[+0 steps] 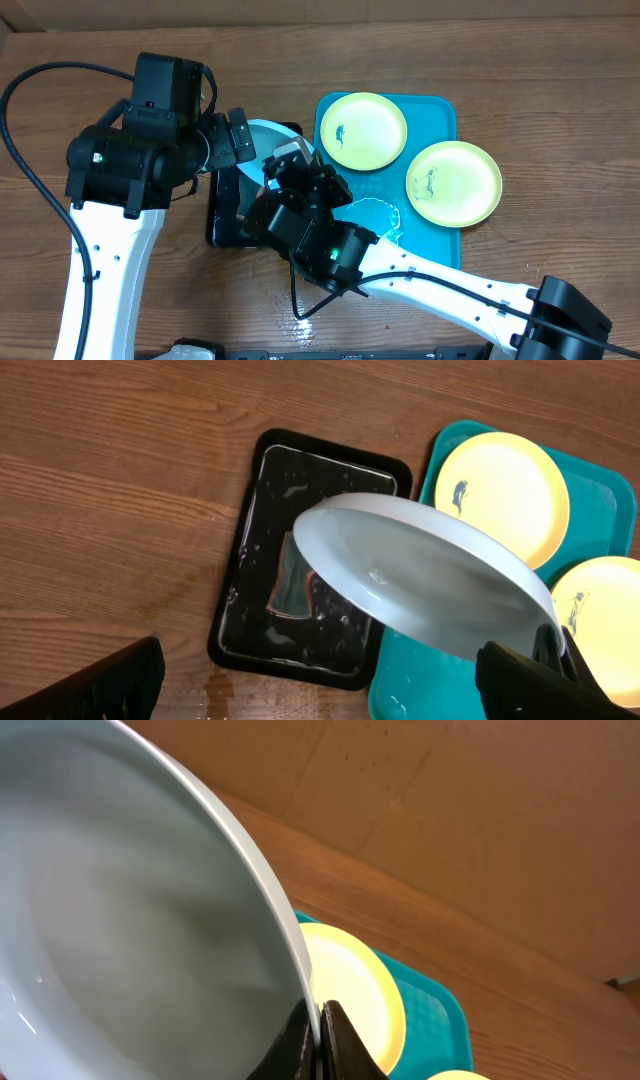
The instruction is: Clean dirty plates on tray and stack at the side
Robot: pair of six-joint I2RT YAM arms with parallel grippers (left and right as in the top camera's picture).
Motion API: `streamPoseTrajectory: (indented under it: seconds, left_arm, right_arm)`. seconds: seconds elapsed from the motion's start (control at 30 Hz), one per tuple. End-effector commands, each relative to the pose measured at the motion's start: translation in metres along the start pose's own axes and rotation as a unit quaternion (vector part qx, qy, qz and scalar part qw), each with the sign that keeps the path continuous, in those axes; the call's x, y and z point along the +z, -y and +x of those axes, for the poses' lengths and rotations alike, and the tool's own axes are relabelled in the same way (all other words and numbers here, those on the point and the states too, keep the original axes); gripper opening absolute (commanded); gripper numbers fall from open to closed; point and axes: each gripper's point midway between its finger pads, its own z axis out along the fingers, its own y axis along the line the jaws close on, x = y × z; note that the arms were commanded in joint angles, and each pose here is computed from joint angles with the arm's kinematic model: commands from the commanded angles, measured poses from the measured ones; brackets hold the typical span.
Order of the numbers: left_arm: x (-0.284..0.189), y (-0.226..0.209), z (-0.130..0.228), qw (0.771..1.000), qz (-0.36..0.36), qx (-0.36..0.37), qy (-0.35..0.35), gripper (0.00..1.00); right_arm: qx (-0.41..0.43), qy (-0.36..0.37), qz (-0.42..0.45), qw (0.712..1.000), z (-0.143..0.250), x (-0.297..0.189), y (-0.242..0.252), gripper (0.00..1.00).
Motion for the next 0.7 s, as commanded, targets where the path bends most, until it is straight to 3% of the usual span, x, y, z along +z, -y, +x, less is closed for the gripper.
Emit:
streamPoseTrajectory:
  seconds: [0.0, 0.37, 0.5, 0.67]
  left_arm:
    - [-0.001, -0.002, -0.003, 1.000, -0.007, 0.001, 0.005, 1.00]
    - [-0.001, -0.002, -0.003, 1.000, -0.007, 0.001, 0.005, 1.00]
    - [-0.001, -0.002, -0.003, 1.000, -0.007, 0.001, 0.005, 1.00]
    - [-0.001, -0.002, -0.003, 1.000, -0.007, 0.001, 0.005, 1.00]
  right_arm:
    - [0.024, 0.018, 0.007, 1.000, -0.017, -0.007, 0.007, 0.04]
    - [0.035, 0.017, 0.007, 0.999, -0.018, -0.002, 0.010, 0.04]
    - [0.055, -0.015, -0.020, 0.998, -0.007, 0.017, 0.012, 0.04]
    - [0.147, -0.094, -0.050, 0.983, 0.022, 0.045, 0.025, 0.04]
